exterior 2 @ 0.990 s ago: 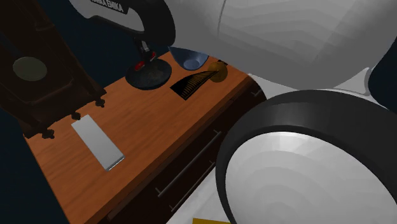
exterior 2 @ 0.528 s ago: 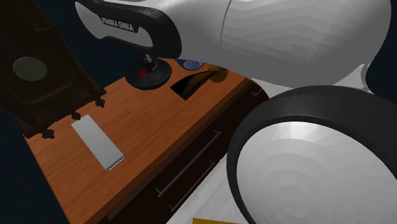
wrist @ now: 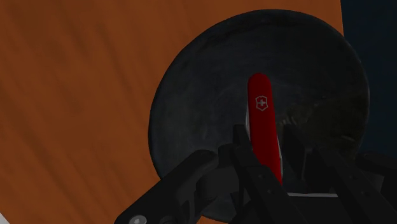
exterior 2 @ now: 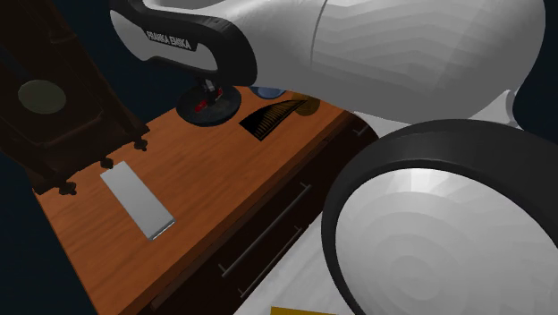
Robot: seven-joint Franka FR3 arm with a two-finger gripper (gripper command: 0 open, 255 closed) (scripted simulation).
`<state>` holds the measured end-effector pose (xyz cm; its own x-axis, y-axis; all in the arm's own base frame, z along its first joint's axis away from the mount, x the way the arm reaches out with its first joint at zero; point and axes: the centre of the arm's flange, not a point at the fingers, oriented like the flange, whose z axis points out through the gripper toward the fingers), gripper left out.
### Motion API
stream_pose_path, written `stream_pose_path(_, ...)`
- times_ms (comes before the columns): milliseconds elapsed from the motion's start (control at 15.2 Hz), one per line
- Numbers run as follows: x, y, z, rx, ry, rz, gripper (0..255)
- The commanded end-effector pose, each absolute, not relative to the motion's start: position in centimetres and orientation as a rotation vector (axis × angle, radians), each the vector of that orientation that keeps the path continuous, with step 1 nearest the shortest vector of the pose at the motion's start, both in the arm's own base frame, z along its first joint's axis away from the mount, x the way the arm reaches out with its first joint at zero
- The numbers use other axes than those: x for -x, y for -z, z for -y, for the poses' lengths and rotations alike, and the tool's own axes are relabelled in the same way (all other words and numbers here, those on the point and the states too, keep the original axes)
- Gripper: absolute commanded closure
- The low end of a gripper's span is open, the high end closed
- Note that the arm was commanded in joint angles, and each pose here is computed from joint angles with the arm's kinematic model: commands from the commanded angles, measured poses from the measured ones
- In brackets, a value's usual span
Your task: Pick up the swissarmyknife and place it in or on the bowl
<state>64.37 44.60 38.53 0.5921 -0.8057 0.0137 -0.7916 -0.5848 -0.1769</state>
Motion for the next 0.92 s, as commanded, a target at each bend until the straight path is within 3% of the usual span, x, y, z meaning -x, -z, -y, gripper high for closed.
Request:
stream_pose_path(0,-64.4,-38.5,-44.6,2.665,0.138,-1.347,0)
stream_pose_path(330,-64.4,-38.5,-44.6,2.665,0.138,-1.347,0)
stream_pose_path(594,-63.6,-43.4,-44.1,2.665,0.139,-1.347,0)
stream_pose_path(858,-63.6,-43.4,-44.1,2.665,0.139,-1.347,0)
